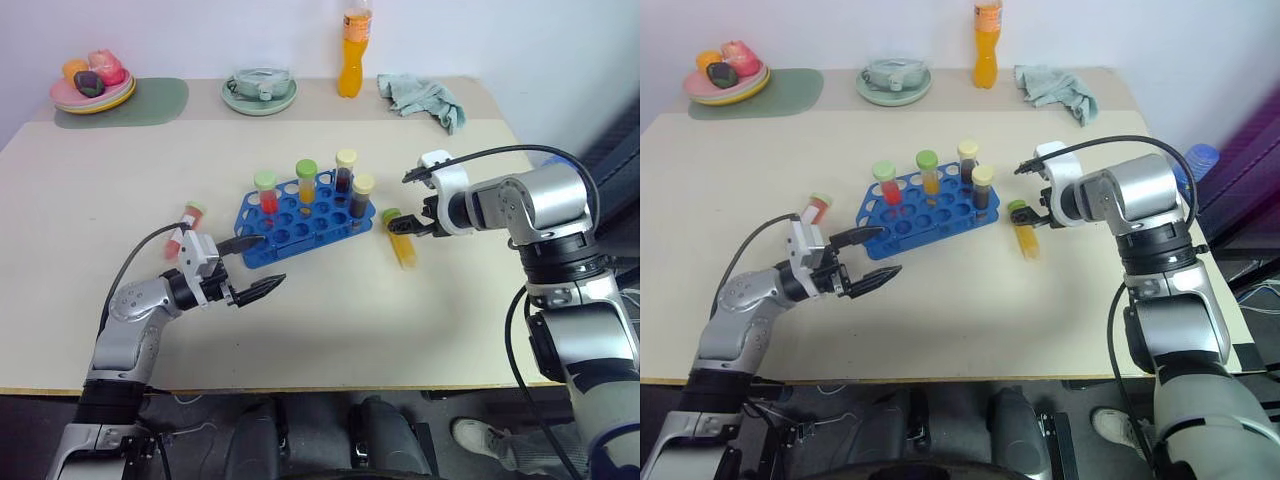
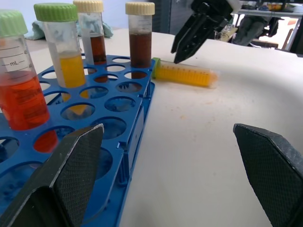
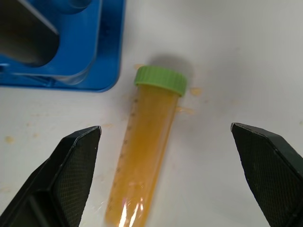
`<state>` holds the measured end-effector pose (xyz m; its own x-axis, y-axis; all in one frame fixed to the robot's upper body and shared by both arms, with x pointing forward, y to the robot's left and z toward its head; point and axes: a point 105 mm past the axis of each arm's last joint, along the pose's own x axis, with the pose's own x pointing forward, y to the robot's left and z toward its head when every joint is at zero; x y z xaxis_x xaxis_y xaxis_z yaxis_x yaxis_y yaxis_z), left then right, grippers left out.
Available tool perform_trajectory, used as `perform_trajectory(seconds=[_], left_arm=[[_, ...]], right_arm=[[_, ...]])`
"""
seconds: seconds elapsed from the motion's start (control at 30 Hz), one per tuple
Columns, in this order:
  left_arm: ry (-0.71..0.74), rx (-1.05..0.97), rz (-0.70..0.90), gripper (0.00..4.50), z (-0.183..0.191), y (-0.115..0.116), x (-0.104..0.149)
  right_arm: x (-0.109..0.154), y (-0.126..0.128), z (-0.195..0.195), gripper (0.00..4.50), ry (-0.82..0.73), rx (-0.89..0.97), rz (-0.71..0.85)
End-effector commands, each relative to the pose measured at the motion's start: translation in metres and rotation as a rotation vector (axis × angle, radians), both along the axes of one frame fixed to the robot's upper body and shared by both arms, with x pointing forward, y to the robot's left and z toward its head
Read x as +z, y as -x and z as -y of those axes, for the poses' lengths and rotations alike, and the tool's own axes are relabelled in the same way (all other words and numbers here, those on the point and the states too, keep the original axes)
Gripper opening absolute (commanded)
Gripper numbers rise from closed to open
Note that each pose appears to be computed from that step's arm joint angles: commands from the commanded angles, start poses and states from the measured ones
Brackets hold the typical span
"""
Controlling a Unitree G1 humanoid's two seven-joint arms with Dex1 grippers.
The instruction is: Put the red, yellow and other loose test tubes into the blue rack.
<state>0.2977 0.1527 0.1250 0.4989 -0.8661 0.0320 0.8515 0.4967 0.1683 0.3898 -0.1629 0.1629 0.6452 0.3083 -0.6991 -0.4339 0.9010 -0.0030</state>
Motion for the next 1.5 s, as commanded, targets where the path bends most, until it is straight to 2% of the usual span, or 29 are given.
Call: perform_trajectory(seconds=[0.03, 0.17, 0.47, 0.63, 0.8, 0.9, 1.0, 1.07, 1.1, 1.23, 1.3, 1.5], left_arm=[[0.001, -0.002, 0.050, 4.50, -0.001, 0.004, 0.008], [0.005, -0.005, 0.050, 4.50, -0.001, 0.006, 0.007], [0.057, -0.176, 0.013, 4.50, 0.007, 0.032, 0.015], [0.011, -0.277, -0.029, 4.50, 0.011, 0.045, 0.016], [-0.017, -0.280, -0.031, 4.50, 0.006, 0.043, 0.020], [-0.019, -0.277, -0.028, 4.50, 0.007, 0.040, 0.022], [-0.017, -0.276, -0.028, 4.50, 0.009, 0.039, 0.023], [-0.017, -0.273, -0.028, 4.50, 0.008, 0.039, 0.022], [-0.019, -0.267, -0.029, 4.50, 0.008, 0.037, 0.021], [-0.019, -0.258, -0.031, 4.50, 0.006, 0.037, 0.018], [-0.020, -0.254, -0.033, 4.50, 0.005, 0.037, 0.016], [-0.024, -0.236, -0.030, 4.50, 0.001, 0.035, 0.012]], right_arm=[[0.013, -0.010, -0.006, 4.49, -0.006, 0.019, 0.042], [0.009, -0.016, -0.009, 4.49, -0.006, 0.024, 0.030], [-0.007, -0.023, -0.015, 4.49, -0.002, 0.032, -0.002], [-0.013, -0.024, -0.013, 4.49, 0.003, 0.030, -0.012], [-0.015, -0.025, -0.012, 4.49, 0.006, 0.029, -0.014], [-0.018, -0.024, -0.012, 3.65, 0.013, 0.031, -0.021], [-0.020, -0.023, -0.011, 2.01, 0.029, 0.039, -0.033], [-0.020, -0.022, -0.011, 1.07, 0.033, 0.046, -0.032], [-0.019, -0.022, -0.012, 0.76, 0.036, 0.055, -0.027], [-0.017, -0.020, -0.012, 0.76, 0.060, 0.088, -0.007], [-0.015, -0.015, -0.014, 0.76, 0.102, 0.173, 0.034], [-0.005, 0.020, -0.026, 0.76, 0.076, 0.446, 0.118]])
